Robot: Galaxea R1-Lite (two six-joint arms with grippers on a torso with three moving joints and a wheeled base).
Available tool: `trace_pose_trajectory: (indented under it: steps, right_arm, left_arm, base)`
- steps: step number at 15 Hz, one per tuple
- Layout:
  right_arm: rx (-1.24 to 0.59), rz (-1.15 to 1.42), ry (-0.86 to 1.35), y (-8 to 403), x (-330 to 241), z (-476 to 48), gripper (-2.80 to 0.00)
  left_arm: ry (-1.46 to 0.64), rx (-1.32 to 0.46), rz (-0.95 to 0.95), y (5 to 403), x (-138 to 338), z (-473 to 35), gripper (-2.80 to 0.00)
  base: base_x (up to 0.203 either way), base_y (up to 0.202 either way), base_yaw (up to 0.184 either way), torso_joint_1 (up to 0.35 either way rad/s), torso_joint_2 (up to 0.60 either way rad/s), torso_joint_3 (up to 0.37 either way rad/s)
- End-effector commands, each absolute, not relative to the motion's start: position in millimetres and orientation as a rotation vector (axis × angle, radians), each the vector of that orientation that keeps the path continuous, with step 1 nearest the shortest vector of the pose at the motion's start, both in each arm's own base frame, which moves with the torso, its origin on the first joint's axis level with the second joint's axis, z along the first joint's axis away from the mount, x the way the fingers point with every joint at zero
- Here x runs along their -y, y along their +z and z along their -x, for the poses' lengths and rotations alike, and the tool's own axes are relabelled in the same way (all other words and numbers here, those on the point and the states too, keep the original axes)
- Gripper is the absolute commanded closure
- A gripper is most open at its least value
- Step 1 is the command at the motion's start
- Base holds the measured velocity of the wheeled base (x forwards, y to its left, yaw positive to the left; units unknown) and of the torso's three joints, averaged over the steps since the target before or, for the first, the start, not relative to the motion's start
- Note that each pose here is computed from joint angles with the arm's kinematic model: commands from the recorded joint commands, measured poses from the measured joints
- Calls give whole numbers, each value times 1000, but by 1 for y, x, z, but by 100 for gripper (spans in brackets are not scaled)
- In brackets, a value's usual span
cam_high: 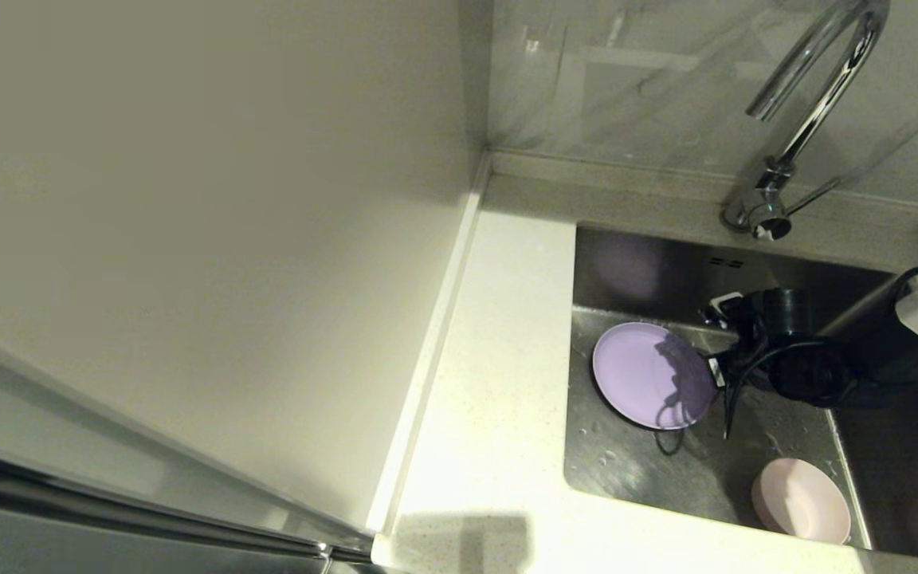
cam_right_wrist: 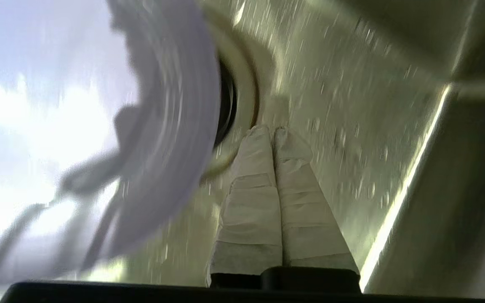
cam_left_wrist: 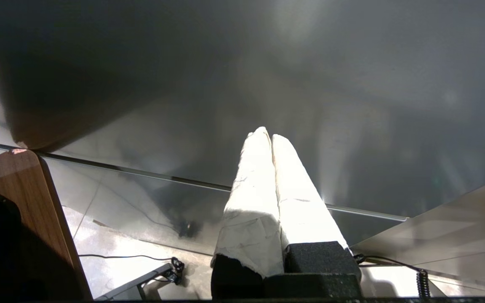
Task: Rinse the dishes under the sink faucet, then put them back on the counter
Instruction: Put a plate back to the table from the sink
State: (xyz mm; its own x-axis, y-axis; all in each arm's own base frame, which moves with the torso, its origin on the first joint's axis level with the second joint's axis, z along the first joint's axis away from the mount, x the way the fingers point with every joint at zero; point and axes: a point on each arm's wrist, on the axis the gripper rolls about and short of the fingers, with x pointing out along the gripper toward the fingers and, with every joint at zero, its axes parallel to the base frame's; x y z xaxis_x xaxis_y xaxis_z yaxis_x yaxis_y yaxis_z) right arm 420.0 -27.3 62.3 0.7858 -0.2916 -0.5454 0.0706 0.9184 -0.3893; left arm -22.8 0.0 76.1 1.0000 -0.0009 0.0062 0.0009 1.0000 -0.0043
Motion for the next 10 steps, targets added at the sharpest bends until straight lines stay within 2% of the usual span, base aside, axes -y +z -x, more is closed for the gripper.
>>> trace_pose_trajectory:
  steps: [1, 5, 7, 10]
  right_arm:
    - [-687, 382, -206, 71, 25, -406, 0]
    - [-769, 476, -204, 69, 21, -380, 0]
    - [-749, 496, -206, 81, 11, -375, 0]
    - [-837, 540, -161, 108, -6, -362, 0]
  left_arm:
    - [0, 3, 5, 75, 0, 23, 0]
    - [0, 4, 5, 75, 0, 23, 0]
    - [0, 3, 5, 75, 0, 23, 0]
    - [0, 5, 5, 75, 0, 23, 0]
  base:
    - [0, 0, 0, 0, 0, 0]
    - [0, 0, 0, 0, 0, 0]
    - [0, 0, 0, 0, 0, 0]
    - [0, 0, 0, 0, 0, 0]
